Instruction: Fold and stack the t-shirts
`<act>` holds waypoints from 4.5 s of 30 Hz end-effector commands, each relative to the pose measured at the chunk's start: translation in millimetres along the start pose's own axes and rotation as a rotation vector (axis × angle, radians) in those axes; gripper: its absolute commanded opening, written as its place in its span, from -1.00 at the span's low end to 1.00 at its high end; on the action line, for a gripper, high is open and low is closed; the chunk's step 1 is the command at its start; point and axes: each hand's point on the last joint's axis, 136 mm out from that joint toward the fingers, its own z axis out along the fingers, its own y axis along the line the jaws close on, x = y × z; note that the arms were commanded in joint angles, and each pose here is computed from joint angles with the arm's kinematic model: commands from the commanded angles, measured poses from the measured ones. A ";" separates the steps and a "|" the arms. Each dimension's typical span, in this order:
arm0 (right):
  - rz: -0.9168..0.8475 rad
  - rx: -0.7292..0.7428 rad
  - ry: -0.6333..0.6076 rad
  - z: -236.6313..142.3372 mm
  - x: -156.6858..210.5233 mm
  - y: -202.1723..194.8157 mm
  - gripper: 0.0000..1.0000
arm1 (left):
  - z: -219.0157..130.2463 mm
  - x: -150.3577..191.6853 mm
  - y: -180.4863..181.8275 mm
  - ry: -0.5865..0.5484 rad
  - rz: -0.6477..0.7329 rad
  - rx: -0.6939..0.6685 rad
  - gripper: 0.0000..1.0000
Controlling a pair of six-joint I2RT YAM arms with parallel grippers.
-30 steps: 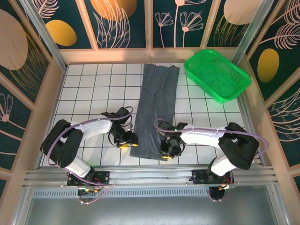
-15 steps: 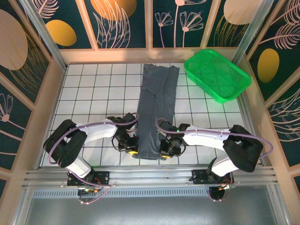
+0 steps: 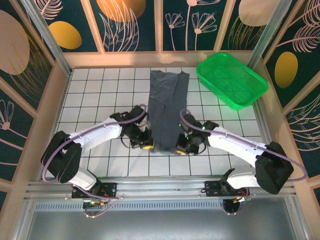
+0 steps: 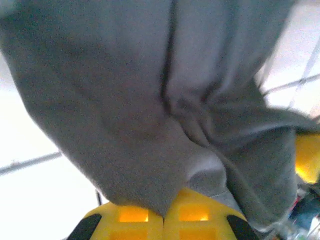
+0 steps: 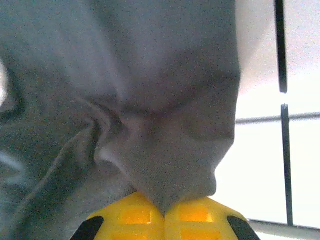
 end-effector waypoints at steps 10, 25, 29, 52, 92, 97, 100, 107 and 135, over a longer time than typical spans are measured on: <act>-0.073 0.018 -0.250 -28.5 -181.6 54.3 -1.00 | -30.7 -182.3 -32.1 -0.289 -0.111 0.106 -1.00; -0.071 0.014 -0.331 -17.8 -296.1 67.6 0.28 | -25.3 -292.2 -24.6 -0.392 -0.119 0.062 0.46; -0.058 0.037 -0.388 -44.5 -290.6 61.8 0.41 | -40.1 -266.8 -15.4 -0.430 -0.134 0.053 0.50; -0.013 0.032 -0.316 21.1 -208.9 19.6 0.02 | 11.3 -168.1 44.6 -0.289 -0.356 0.159 0.03; -0.027 0.037 -0.379 26.1 -287.5 15.7 -0.40 | -7.4 -333.1 22.2 -0.477 -0.142 0.105 -0.03; -0.025 0.020 -0.413 21.1 -318.2 21.4 -0.39 | 4.5 -343.8 21.9 -0.468 -0.135 0.126 -0.13; -0.033 0.021 -0.418 24.5 -332.2 25.0 -0.39 | 6.1 -348.3 20.5 -0.471 -0.133 0.136 -0.17; -0.064 0.016 -0.457 29.2 -361.7 35.0 -0.39 | 12.4 -351.1 21.6 -0.464 -0.133 0.140 -0.26; -0.052 -0.023 -0.516 17.9 -386.3 55.4 -1.00 | 1.5 -358.9 5.1 -0.480 -0.102 0.186 -1.00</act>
